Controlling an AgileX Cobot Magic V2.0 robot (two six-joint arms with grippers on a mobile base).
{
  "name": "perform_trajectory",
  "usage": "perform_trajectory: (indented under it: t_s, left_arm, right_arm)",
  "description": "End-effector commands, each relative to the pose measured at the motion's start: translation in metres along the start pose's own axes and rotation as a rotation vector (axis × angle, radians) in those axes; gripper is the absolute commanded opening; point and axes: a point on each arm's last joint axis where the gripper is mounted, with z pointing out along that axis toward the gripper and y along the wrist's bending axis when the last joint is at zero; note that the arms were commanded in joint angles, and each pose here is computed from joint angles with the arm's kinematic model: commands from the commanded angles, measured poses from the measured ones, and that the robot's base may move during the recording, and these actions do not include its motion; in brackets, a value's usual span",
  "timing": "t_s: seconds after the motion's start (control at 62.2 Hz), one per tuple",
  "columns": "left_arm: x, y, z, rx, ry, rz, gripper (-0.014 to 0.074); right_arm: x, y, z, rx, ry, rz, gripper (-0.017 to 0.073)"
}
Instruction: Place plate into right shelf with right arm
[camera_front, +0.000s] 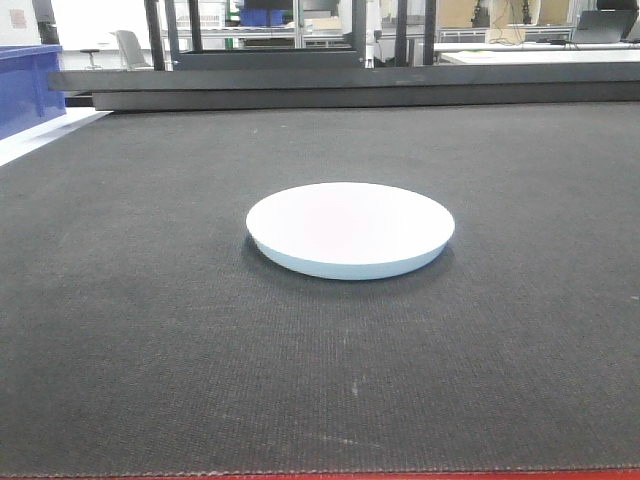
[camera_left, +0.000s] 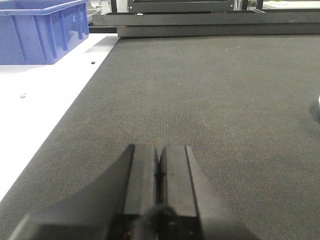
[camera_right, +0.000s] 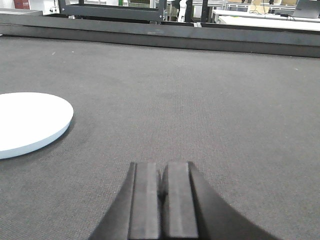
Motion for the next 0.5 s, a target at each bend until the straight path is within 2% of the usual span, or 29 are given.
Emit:
perform_trajectory:
  t_s: [0.0,0.482]
  left_arm:
    - [-0.0054,0.0016,-0.0007,-0.018,-0.086,-0.009,-0.0047]
    - [-0.0054,0.0016,-0.0007,-0.018,-0.086,-0.009,-0.0047]
  right_arm:
    - [-0.0117,-0.0002,-0.0020,0.003,-0.114,-0.011,0.0020]
    - [-0.0117,-0.0002,-0.0020,0.003,-0.114,-0.011,0.0020]
